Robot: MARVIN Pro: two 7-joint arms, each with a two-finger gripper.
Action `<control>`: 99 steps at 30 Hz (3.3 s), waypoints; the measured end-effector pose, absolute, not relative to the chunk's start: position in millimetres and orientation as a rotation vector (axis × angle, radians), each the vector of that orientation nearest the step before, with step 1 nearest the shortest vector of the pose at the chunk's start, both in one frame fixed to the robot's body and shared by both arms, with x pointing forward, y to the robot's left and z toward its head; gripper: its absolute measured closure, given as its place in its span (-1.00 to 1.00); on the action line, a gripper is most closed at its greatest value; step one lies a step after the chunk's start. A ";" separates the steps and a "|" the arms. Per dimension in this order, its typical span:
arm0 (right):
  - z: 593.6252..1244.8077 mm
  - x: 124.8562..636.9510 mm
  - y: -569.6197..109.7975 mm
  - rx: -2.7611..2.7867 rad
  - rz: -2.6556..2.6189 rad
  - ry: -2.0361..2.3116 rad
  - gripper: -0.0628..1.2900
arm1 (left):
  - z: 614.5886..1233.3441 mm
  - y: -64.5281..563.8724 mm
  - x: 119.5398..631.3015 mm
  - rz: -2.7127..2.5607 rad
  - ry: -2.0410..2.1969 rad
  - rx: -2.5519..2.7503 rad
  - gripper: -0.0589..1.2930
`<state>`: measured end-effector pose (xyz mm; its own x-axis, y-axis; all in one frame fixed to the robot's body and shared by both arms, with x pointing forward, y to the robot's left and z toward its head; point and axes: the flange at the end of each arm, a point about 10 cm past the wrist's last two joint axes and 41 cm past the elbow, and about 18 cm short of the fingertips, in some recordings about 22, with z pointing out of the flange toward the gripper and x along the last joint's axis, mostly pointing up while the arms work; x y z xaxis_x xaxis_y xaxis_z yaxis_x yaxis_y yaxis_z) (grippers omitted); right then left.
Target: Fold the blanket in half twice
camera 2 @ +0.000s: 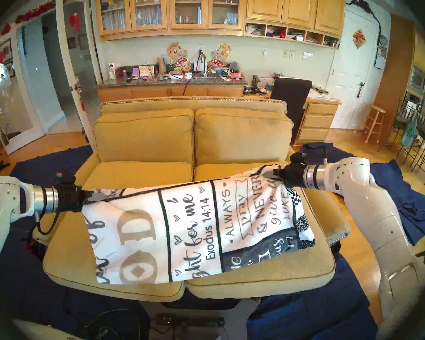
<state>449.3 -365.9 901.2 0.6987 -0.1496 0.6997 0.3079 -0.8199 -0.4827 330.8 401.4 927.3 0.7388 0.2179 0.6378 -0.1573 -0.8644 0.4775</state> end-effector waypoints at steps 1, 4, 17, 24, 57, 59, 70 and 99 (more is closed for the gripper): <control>900.0 450.8 -365.4 -2.321 -1.025 -0.116 0.70 | 928.8 400.2 332.2 0.983 0.041 2.427 0.83; 897.1 454.3 -364.4 -2.325 -1.024 -0.103 0.70 | 932.4 397.3 335.6 0.997 0.027 2.430 0.83; 884.6 474.2 -358.6 -2.347 -1.021 -0.043 0.70 | 935.6 376.5 352.3 1.030 -0.026 2.461 0.83; 881.5 483.0 -353.7 -2.358 -1.019 -0.029 0.70 | 928.0 367.2 359.8 1.028 -0.029 2.486 0.83; 863.0 528.4 -320.1 -2.389 -0.976 0.090 0.70 | 879.0 365.2 406.9 1.039 0.224 2.550 0.83; 863.7 531.6 -317.5 -2.389 -0.978 0.098 0.71 | 876.4 364.7 410.3 1.039 0.243 2.552 0.83; 866.6 544.9 -310.5 -2.406 -0.986 0.135 0.71 | 870.8 359.9 425.4 1.044 0.308 2.553 0.83; 837.0 568.7 -304.9 -2.515 -0.894 0.324 0.71 | 888.4 336.7 466.2 1.145 0.386 2.577 0.83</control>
